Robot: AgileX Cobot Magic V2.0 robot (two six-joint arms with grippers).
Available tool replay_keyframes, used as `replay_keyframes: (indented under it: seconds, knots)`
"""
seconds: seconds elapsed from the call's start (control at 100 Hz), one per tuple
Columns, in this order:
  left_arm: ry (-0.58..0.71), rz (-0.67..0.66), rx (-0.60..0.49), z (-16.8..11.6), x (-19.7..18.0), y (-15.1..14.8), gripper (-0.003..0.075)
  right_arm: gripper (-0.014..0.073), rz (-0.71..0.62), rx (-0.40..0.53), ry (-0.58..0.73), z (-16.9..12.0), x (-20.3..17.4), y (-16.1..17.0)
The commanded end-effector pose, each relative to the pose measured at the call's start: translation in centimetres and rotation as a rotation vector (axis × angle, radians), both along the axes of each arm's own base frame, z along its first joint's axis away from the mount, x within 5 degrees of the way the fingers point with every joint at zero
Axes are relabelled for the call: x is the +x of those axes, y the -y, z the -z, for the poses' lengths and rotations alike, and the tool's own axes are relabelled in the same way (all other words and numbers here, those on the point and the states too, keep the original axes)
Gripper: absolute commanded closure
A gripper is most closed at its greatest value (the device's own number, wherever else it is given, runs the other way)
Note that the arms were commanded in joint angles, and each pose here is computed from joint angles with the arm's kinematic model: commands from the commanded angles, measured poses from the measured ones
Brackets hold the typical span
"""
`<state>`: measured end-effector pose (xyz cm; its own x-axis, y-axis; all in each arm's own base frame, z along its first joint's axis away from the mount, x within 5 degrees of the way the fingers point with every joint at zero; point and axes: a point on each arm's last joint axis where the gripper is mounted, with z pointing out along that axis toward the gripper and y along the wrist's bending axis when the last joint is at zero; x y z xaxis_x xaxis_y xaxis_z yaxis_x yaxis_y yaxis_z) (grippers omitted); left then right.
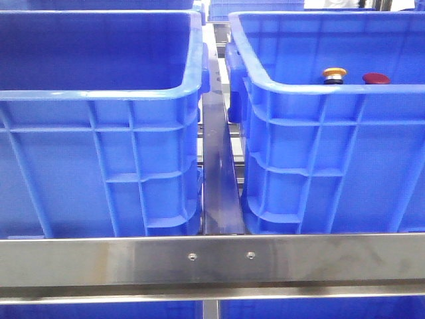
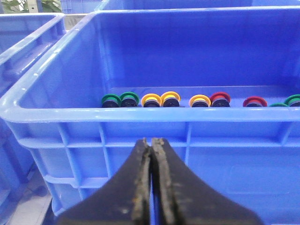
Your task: Pick red and yellow buttons and place in box
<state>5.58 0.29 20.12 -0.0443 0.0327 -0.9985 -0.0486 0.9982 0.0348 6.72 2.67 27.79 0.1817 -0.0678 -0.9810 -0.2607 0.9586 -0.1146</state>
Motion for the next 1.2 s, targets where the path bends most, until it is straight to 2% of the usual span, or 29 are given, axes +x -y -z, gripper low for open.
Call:
replay_keyframes:
  seconds: [0.0, 0.14, 0.24, 0.25, 0.26, 0.27, 0.28, 0.31, 0.32, 0.33, 0.34, 0.35, 0.38, 0.39, 0.4, 0.45, 0.46, 0.47, 0.53, 0.63, 0.71, 0.9, 0.96, 1.08, 1.19]
  knots:
    - [0.056, 0.0, -0.01, 1.0, 0.0, 0.0, 0.074, 0.0663, 0.032, 0.116, 0.019, -1.1, 0.0, 0.5]
    - [0.056, 0.0, -0.01, 1.0, 0.0, 0.0, 0.074, 0.0663, 0.118, 0.06, -0.019, -1.0, 0.2, 1.1]
    - [0.056, 0.0, -0.01, 1.0, 0.0, 0.0, 0.074, 0.0663, 0.158, 0.064, -0.052, -1.2, 0.1, 1.5]
    - [0.056, 0.0, -0.01, 1.0, 0.0, 0.0, 0.074, 0.0663, 0.161, 0.086, -0.056, -1.3, 0.1, 1.6]
    - [0.056, 0.0, -0.01, 1.0, 0.0, 0.0, 0.074, 0.0663, 0.168, 0.061, -0.056, -1.3, 0.1, 1.6]
    - [0.056, 0.0, -0.01, 1.0, 0.0, 0.0, 0.074, 0.0663, 0.173, 0.085, -0.06, -1.4, 0.1, 1.7]
    - [0.056, 0.0, -0.01, 1.0, 0.0, 0.0, 0.074, 0.0663, 0.18, 0.057, -0.06, -1.4, 0.1, 1.7]
    - [0.056, 0.0, -0.01, 1.0, 0.0, 0.0, 0.074, 0.0663, 0.195, 0.051, -0.064, -1.5, 0.1, 1.8]
    - [0.056, 0.0, -0.01, 1.0, 0.0, 0.0, 0.074, 0.0663, 0.197, 0.078, -0.069, -1.5, 0.1, 1.9]
    - [0.056, 0.0, -0.01, 1.0, 0.0, 0.0, 0.074, 0.0663, 0.207, 0.047, -0.068, -1.4, 0.1, 1.9]
    - [0.056, 0.0, -0.01, 1.0, 0.0, 0.0, 0.074, 0.0663, 0.21, 0.08, -0.072, -1.5, 0.1, 2.0]
    - [0.056, 0.0, -0.01, 1.0, 0.0, 0.0, 0.074, 0.0663, 0.216, 0.053, -0.072, -1.4, 0.1, 2.1]
    - [0.056, 0.0, -0.01, 1.0, 0.0, 0.0, 0.074, 0.0663, 0.226, 0.067, -0.079, -1.4, 0.1, 2.2]
    - [0.056, 0.0, -0.01, 1.0, 0.0, 0.0, 0.074, 0.0663, 0.223, 0.103, -0.087, -1.3, 0.1, 2.2]
    - [0.056, 0.0, -0.01, 1.0, 0.0, 0.0, 0.074, 0.0663, 0.231, 0.077, -0.086, -1.3, 0.1, 2.2]
    - [0.056, 0.0, -0.01, 1.0, 0.0, 0.0, 0.074, 0.0663, 0.244, 0.096, -0.109, -0.9, 0.2, 2.4]
    - [0.056, 0.0, -0.01, 1.0, 0.0, 0.0, 0.074, 0.0663, 0.242, 0.127, -0.119, -0.8, 0.2, 2.4]
    - [0.056, 0.0, -0.01, 1.0, 0.0, 0.0, 0.074, 0.0663, 0.25, 0.099, -0.119, -0.8, 0.2, 2.4]
    - [0.056, 0.0, -0.01, 1.0, 0.0, 0.0, 0.074, 0.0663, 0.269, 0.122, -0.131, -0.4, 0.2, 2.6]
    - [0.056, 0.0, -0.01, 1.0, 0.0, 0.0, 0.074, 0.0663, 0.288, 0.168, -0.073, 0.0, -0.1, 2.9]
    - [0.056, 0.0, -0.01, 1.0, 0.0, 0.0, 0.074, 0.0663, 0.283, 0.156, -0.013, 0.8, -0.2, 2.8]
    - [0.056, 0.0, -0.01, 1.0, 0.0, 0.0, 0.074, 0.0663, 0.257, 0.159, 0.073, 5.2, -0.5, 2.6]
    - [0.056, 0.0, -0.01, 1.0, 0.0, 0.0, 0.074, 0.0663, 0.268, 0.113, 0.036, 5.5, -0.7, 2.6]
    - [0.056, 0.0, -0.01, 1.0, 0.0, 0.0, 0.074, 0.0663, 0.275, 0.112, 0.079, 5.5, -1.6, 2.7]
    - [0.054, 0.0, -0.01, 1.0, 0.0, 0.0, 0.074, 0.0663, 0.283, 0.107, 0.033, 5.9, -1.5, 2.7]
